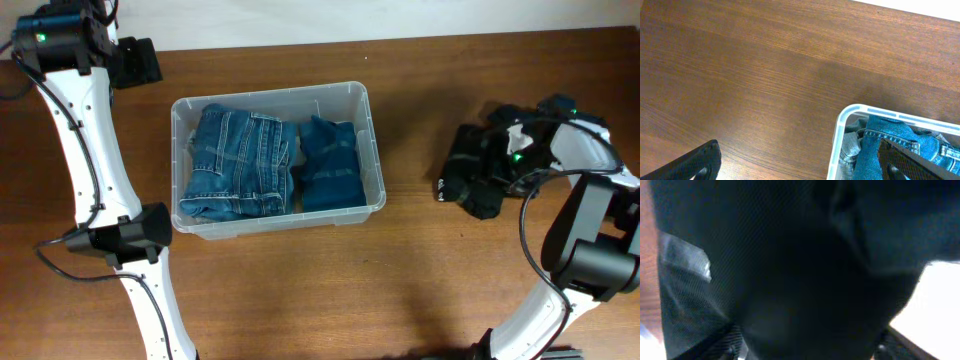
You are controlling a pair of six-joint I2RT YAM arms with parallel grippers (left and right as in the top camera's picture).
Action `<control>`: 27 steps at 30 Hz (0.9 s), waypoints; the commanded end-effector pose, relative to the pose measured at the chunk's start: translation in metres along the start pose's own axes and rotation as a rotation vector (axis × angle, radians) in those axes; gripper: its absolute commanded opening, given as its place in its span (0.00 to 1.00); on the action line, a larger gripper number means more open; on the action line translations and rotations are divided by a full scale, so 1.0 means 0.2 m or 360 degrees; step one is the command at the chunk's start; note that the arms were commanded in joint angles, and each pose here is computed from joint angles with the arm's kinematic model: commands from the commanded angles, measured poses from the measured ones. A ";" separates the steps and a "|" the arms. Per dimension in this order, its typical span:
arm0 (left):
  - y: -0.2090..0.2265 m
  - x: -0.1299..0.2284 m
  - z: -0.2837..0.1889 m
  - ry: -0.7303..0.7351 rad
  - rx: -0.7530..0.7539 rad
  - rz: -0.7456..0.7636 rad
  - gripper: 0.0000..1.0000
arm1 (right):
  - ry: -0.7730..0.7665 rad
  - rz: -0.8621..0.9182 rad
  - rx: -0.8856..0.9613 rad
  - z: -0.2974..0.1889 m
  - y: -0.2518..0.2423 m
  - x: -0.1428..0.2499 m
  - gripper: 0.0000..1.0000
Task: Pack container
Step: 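Return the right gripper to the black clothing and grasp it, then carry the black clothing into the box on top of the sweater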
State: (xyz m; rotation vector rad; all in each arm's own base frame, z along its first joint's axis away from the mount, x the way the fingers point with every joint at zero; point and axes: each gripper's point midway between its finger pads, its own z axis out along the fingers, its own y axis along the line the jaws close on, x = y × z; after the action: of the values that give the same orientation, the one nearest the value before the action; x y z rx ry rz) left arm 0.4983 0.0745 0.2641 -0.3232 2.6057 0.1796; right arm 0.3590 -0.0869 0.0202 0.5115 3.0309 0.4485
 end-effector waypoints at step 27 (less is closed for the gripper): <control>0.00 -0.01 0.00 -0.0014 0.0006 -0.0017 0.99 | -0.0117 -0.0126 -0.0111 -0.59 0.32 -0.12 0.04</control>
State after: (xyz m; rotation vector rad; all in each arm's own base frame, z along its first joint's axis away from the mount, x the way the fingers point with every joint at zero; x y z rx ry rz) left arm 0.4983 0.0746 0.2641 -0.3233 2.6060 0.1801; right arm 0.3806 -0.0778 0.1265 0.4830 2.9915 0.5190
